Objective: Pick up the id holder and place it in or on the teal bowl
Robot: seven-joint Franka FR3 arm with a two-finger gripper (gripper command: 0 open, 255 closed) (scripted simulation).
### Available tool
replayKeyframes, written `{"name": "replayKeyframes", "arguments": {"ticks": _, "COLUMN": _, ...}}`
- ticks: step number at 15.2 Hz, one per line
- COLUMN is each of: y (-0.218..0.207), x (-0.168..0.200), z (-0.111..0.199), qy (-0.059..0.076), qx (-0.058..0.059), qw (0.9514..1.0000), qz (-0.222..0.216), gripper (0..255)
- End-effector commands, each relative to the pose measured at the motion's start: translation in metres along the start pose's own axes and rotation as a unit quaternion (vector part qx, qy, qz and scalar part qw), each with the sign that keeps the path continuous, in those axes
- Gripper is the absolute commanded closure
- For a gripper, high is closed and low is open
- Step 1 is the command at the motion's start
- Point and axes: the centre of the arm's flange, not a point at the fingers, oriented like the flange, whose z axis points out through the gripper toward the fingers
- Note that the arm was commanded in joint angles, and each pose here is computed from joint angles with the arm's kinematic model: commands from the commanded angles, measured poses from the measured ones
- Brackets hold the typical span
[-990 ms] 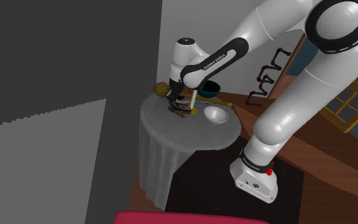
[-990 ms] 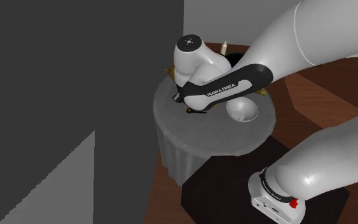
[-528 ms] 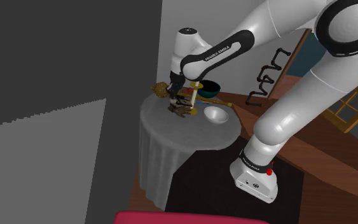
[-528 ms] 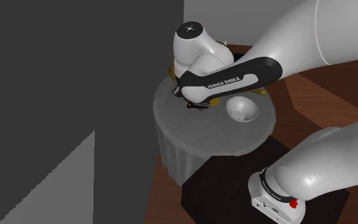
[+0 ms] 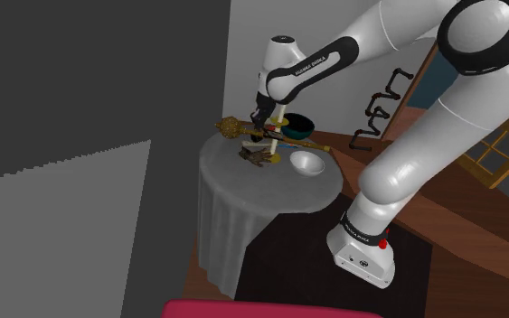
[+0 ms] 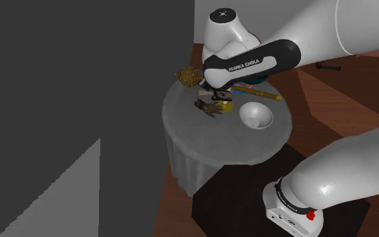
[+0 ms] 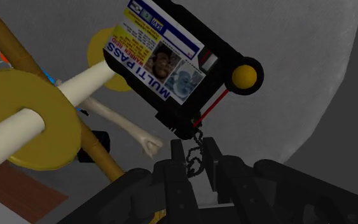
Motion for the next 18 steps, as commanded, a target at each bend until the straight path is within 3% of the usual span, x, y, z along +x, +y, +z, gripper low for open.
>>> {"name": "replayKeyframes", "arguments": {"ticks": 1, "y": 0.026, "x": 0.007, "z": 0.004, "qy": 0.000, "qx": 0.000, "qw": 1.0000, "qz": -0.001, "gripper": 255}}
{"name": "replayKeyframes", "arguments": {"ticks": 18, "y": 0.246, "x": 0.036, "z": 0.036, "qy": 0.000, "qx": 0.000, "qw": 1.0000, "qz": -0.001, "gripper": 255}}
